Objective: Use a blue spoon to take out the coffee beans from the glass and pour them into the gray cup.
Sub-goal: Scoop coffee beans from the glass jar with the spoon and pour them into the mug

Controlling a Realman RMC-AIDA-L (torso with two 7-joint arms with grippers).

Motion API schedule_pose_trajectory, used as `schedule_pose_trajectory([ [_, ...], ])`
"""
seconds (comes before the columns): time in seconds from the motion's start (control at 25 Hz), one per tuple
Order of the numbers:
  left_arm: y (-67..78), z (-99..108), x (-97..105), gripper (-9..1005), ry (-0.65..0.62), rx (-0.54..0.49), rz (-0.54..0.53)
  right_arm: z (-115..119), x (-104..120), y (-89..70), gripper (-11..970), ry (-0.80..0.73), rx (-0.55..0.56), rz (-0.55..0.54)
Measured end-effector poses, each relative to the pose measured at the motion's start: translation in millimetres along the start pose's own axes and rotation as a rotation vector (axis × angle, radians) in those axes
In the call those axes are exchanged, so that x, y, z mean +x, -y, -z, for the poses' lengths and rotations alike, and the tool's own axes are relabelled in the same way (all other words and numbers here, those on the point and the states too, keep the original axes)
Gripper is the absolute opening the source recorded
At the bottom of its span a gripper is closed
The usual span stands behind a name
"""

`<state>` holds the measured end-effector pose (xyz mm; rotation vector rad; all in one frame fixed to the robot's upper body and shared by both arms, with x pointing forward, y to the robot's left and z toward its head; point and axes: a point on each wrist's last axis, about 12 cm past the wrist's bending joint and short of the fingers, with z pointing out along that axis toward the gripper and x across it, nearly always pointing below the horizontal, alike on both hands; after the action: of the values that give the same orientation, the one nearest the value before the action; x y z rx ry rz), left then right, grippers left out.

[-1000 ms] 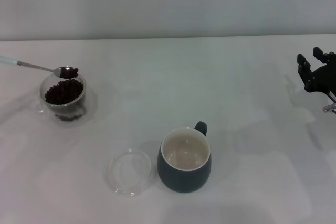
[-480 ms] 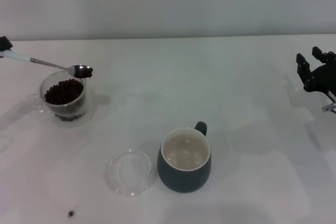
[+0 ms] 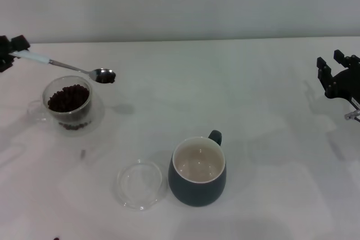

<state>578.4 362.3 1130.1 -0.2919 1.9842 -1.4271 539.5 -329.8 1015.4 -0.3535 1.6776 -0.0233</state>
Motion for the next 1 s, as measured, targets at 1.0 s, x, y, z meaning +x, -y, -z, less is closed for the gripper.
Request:
schedule_pose_trajectory([
  [1.0, 21.5, -67, 21, 135, -0.182, 0.056, 0.087, -1, -2, -2.0, 387, 0.014, -0.004, -0.006],
])
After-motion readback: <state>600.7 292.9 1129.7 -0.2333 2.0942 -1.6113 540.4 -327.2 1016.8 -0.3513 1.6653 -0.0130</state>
